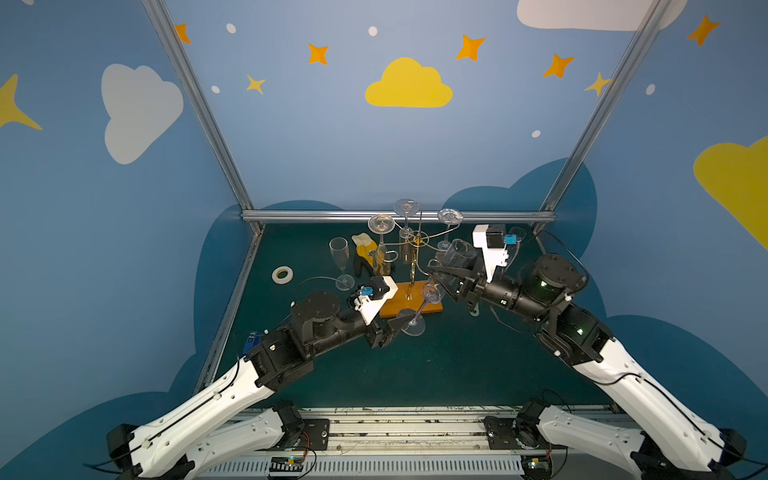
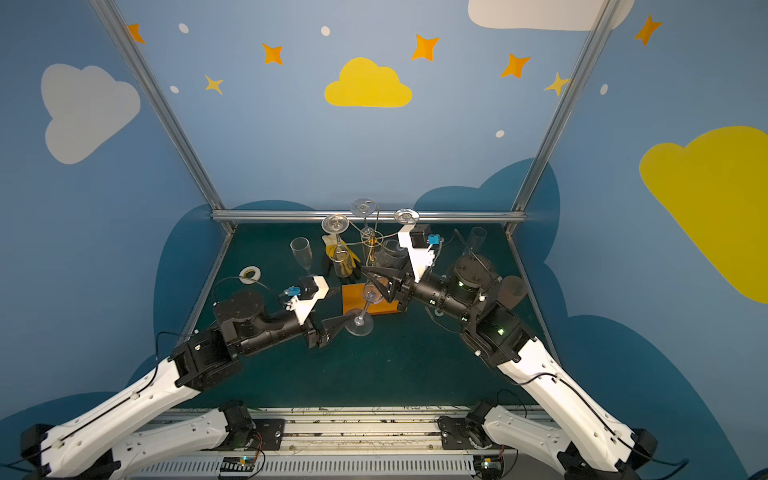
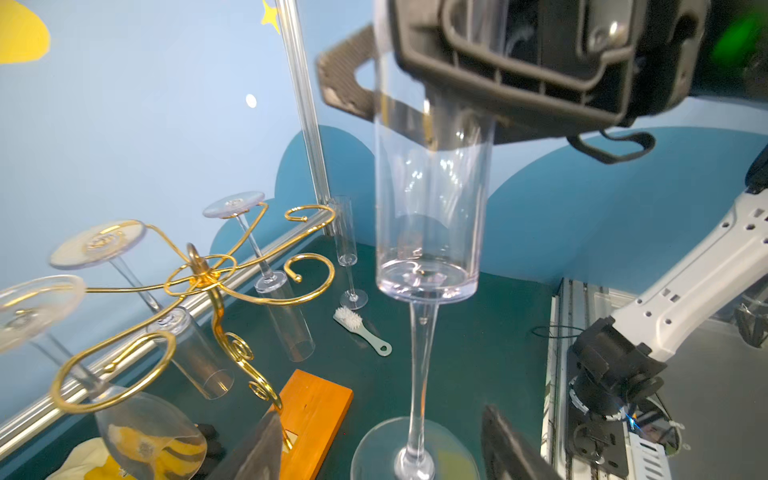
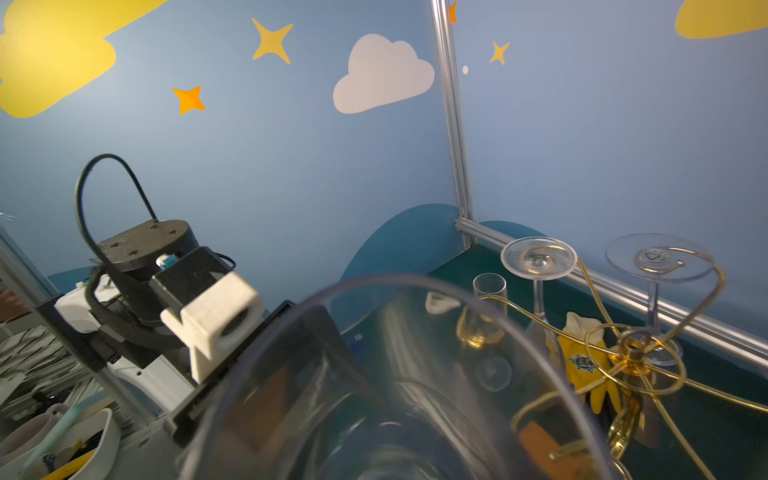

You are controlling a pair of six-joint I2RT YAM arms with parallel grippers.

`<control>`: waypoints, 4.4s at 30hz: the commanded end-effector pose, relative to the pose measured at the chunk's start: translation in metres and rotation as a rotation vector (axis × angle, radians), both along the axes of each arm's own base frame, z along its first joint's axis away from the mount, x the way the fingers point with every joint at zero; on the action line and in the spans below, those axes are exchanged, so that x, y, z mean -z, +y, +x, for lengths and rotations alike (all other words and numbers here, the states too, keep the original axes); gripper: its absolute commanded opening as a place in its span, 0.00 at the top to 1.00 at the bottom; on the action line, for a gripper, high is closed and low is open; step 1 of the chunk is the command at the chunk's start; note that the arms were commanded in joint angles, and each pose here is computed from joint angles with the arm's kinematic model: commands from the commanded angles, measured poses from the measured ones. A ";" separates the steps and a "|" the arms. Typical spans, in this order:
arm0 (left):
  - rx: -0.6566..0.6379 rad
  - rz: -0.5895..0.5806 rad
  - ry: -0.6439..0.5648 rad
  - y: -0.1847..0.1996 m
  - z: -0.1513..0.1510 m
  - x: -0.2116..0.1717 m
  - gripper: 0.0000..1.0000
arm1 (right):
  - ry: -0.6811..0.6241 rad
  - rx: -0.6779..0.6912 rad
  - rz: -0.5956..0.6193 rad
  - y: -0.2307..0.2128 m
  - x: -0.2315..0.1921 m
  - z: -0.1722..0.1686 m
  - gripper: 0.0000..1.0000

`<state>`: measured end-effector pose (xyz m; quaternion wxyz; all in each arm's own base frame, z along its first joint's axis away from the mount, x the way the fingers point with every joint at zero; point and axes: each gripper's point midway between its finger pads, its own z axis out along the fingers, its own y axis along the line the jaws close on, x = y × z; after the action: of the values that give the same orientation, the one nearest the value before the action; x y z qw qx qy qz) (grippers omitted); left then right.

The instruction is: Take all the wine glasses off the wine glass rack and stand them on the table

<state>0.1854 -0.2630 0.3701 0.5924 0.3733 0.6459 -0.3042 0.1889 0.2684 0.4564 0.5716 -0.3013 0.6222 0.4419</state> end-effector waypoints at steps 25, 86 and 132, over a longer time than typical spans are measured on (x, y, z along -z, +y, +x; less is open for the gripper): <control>-0.339 -0.173 -0.020 0.069 0.019 -0.008 0.23 | -0.098 0.698 -0.299 -0.139 0.135 0.055 0.74; -0.412 -0.213 -0.037 0.078 0.028 -0.015 0.17 | 0.125 1.028 -0.359 -0.257 0.226 0.197 0.78; -0.422 -0.210 -0.037 0.081 0.029 -0.013 0.17 | 0.134 1.064 -0.412 -0.288 0.258 0.258 0.59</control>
<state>0.2163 -0.1869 0.3646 0.6739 0.1823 0.6801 -0.2240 0.4446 -0.0185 0.1937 0.6045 -0.0193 0.7962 -0.0169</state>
